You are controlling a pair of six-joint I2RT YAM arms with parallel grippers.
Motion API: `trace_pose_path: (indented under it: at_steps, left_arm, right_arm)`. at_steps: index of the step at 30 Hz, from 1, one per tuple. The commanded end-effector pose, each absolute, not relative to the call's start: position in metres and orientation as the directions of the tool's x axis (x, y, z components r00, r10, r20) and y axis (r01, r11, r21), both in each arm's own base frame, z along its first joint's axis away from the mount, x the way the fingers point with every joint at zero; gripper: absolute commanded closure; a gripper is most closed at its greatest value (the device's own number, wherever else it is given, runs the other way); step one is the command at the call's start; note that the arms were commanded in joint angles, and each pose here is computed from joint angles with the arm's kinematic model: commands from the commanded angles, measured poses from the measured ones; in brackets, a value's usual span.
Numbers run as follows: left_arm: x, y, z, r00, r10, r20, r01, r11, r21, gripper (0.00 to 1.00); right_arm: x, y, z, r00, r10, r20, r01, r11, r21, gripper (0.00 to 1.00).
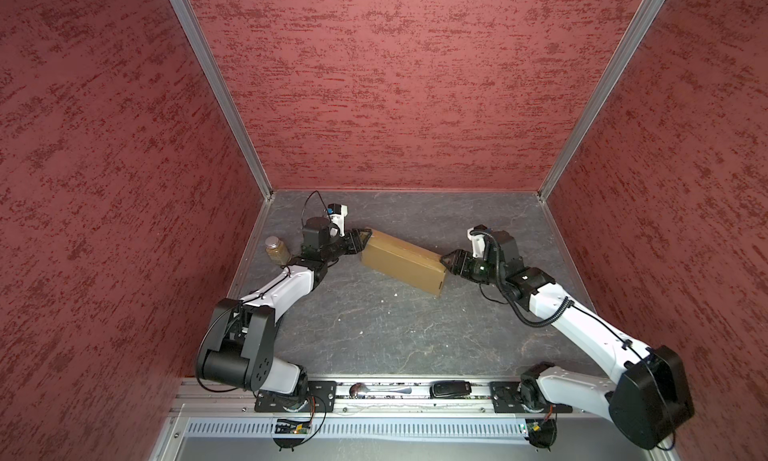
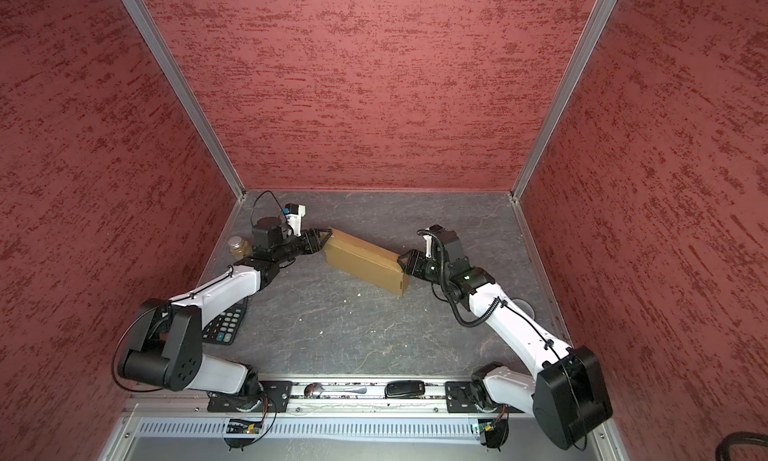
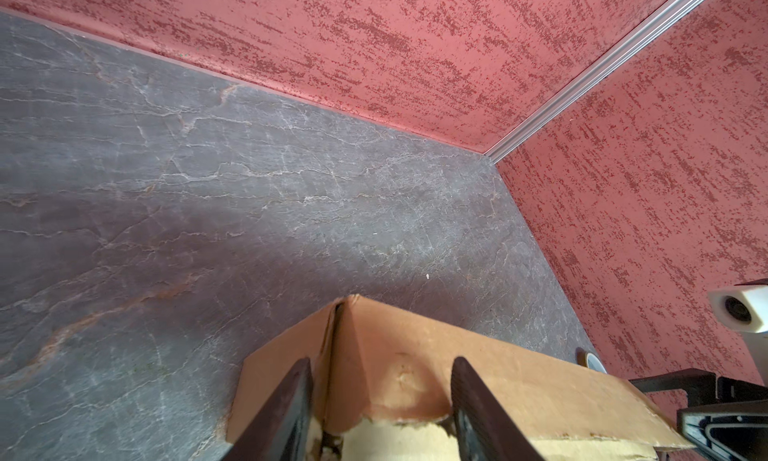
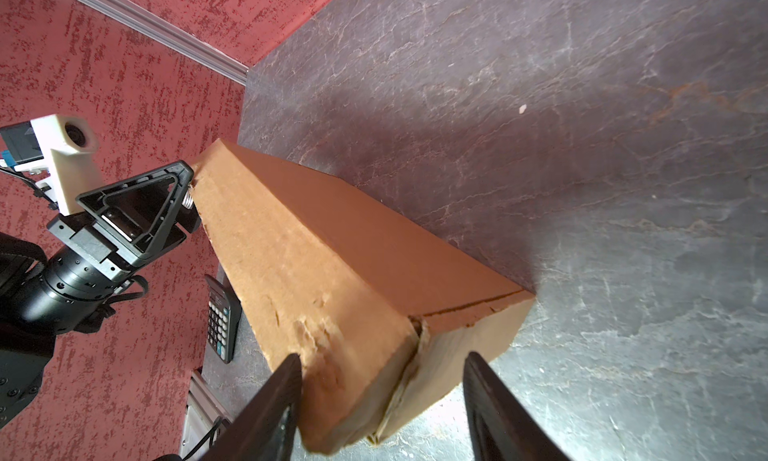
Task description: Fold the paper box
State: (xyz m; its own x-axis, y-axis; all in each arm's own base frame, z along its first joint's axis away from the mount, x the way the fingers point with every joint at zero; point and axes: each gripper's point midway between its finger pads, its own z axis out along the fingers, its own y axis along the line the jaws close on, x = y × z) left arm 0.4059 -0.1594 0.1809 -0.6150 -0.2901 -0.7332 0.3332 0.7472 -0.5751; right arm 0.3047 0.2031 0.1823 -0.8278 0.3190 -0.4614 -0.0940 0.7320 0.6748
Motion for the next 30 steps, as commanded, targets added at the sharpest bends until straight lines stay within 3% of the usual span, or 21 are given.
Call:
trace_pose_path:
  at_steps: [1, 30]
  left_arm:
    - [0.397, -0.157, 0.145, -0.685, -0.267, -0.678, 0.272, 0.769, -0.578, 0.46]
    - [0.393, -0.157, 0.14, -0.692, -0.276, -0.667, 0.264, 0.764, -0.589, 0.45]
  right_arm:
    - [0.303, 0.207, 0.176, -0.834, 0.318, -0.45, -0.088, 0.73, 0.678, 0.38]
    - [0.297, 0.203, 0.163, -0.837, 0.321, -0.443, -0.071, 0.74, 0.669, 0.38]
